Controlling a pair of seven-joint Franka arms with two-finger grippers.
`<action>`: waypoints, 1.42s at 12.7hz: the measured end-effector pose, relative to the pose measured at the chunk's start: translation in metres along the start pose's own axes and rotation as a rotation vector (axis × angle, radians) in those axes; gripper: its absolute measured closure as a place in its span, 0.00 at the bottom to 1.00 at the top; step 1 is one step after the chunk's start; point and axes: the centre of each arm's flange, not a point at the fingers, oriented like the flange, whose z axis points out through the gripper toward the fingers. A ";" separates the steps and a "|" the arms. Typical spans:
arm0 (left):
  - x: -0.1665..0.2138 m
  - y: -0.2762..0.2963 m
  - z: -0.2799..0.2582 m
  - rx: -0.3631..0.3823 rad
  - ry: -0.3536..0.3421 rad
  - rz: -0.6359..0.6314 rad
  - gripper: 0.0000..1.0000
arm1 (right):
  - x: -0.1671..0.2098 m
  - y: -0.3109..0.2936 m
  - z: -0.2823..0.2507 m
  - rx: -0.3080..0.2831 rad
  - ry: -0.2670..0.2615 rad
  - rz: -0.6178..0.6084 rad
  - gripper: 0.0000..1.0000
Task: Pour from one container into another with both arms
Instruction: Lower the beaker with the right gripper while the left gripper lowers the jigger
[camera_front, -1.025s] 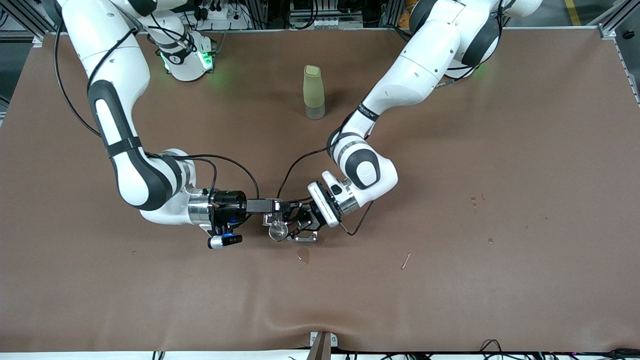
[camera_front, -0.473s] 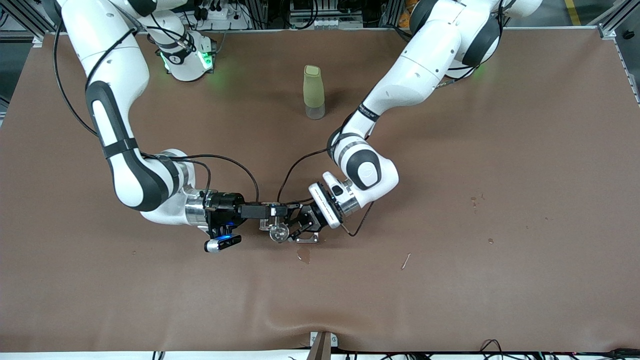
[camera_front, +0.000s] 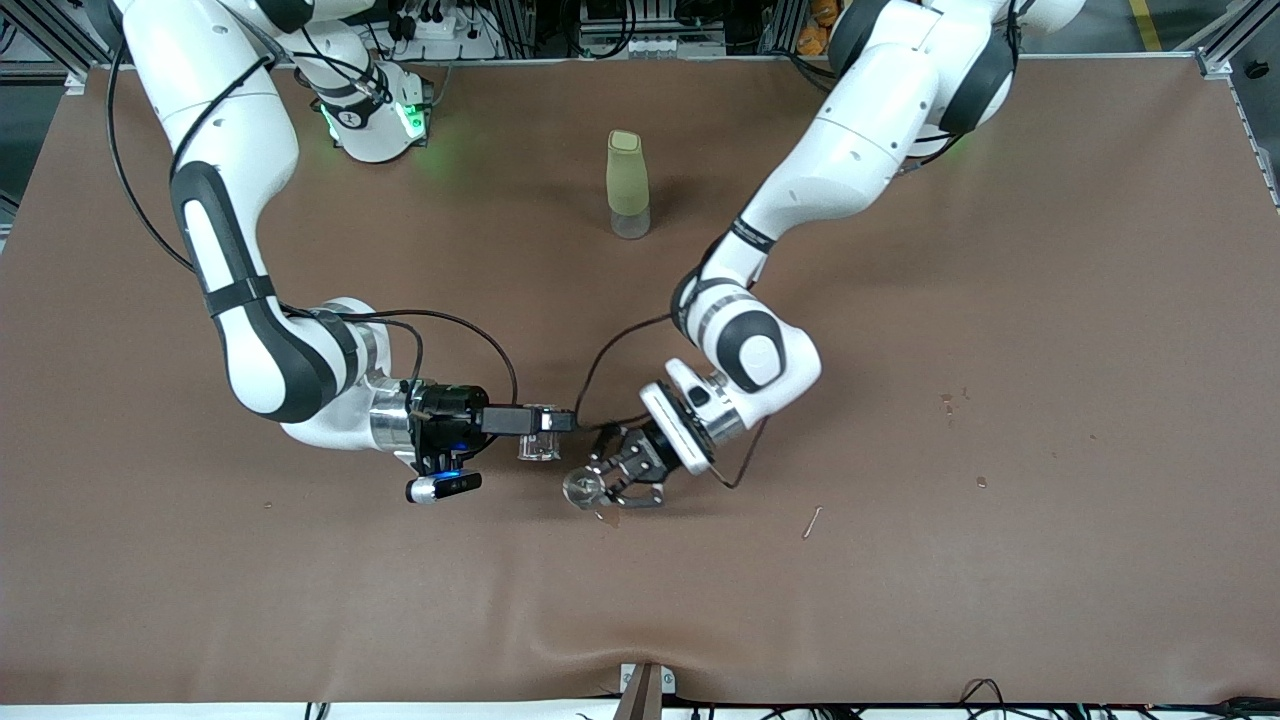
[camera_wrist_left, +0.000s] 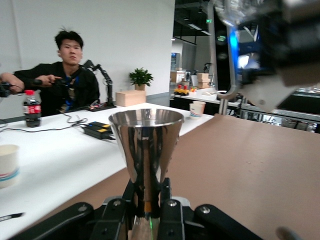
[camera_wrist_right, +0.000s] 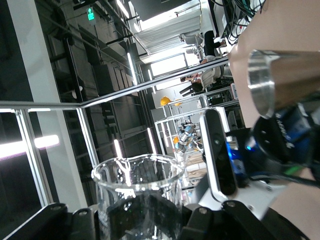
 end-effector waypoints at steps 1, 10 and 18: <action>0.000 -0.007 -0.004 0.010 -0.001 -0.002 0.78 | 0.000 0.001 -0.002 -0.019 -0.006 -0.032 0.89; -0.034 -0.096 -0.064 0.055 -0.003 -0.026 0.78 | 0.039 0.013 -0.086 -0.209 0.023 -0.477 0.89; -0.069 -0.198 -0.191 -0.051 -0.011 -0.036 0.78 | 0.079 0.044 -0.257 -0.398 0.091 -0.982 0.89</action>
